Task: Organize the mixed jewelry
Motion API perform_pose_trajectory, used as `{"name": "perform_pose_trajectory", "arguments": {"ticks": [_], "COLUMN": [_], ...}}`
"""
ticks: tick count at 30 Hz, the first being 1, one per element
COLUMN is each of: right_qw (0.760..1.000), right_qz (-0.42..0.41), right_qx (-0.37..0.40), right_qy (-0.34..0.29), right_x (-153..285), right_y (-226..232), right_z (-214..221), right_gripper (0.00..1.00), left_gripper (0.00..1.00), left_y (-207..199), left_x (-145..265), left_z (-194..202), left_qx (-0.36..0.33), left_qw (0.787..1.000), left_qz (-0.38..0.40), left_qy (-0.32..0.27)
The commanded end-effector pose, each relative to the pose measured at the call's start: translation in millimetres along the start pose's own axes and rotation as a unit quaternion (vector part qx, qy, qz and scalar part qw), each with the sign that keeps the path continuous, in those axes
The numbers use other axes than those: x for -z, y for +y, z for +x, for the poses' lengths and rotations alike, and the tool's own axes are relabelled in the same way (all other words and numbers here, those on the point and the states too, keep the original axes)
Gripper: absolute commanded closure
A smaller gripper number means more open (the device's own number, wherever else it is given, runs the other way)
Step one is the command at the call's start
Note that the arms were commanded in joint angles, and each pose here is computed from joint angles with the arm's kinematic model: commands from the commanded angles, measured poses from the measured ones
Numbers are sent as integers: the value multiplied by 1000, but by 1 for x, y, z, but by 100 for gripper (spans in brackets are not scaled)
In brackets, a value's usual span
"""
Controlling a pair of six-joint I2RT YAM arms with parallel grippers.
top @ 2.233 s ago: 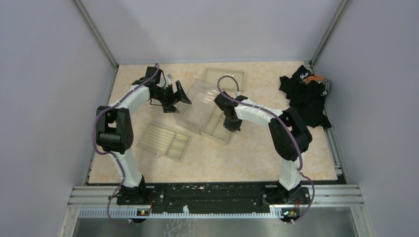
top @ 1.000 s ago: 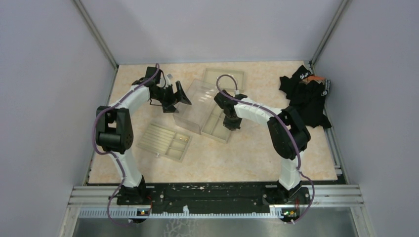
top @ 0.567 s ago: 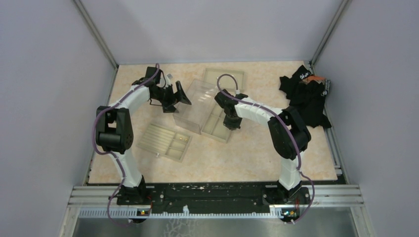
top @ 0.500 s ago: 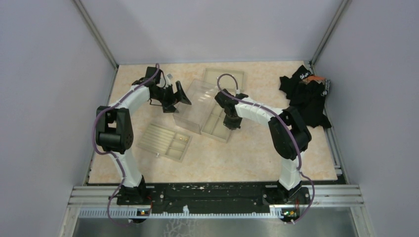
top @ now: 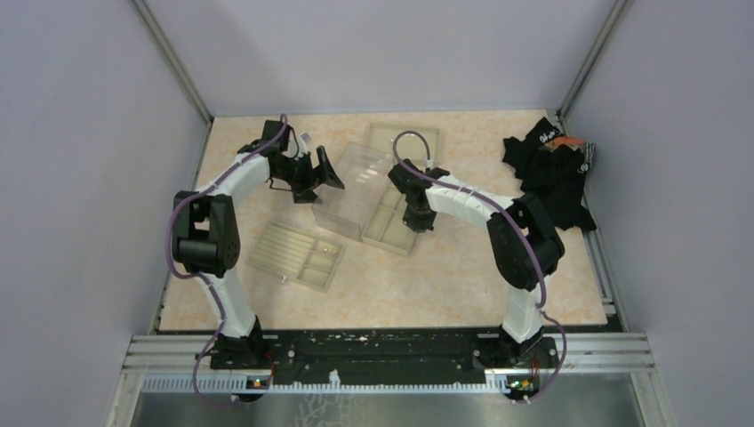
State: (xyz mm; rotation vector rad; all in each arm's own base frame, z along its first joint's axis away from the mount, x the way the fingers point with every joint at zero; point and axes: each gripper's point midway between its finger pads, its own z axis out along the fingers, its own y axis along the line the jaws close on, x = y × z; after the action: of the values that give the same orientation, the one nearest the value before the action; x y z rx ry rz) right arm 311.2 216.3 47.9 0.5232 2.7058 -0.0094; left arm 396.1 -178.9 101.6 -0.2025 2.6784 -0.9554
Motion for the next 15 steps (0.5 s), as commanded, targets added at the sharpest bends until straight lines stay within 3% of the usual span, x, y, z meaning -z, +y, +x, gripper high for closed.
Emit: {"name": "perform_pose_trajectory", "arguments": {"ticks": [1,15], "right_qw": [996,996], "right_qz": [-72,-71], "right_qx": [-33,-36], "right_qy": [-38,-32], "right_x": [26,27], "right_y": [26,12], "right_z": [-24,-12], "right_gripper": [100,100], "left_gripper": [1,1], "left_y": [-15,-19], "left_x": [3,3], "left_z": [6,12], "left_qx": [-11,-21], "left_qw": [1000,999], "left_qz": [18,21], "left_qy": [10,19]}}
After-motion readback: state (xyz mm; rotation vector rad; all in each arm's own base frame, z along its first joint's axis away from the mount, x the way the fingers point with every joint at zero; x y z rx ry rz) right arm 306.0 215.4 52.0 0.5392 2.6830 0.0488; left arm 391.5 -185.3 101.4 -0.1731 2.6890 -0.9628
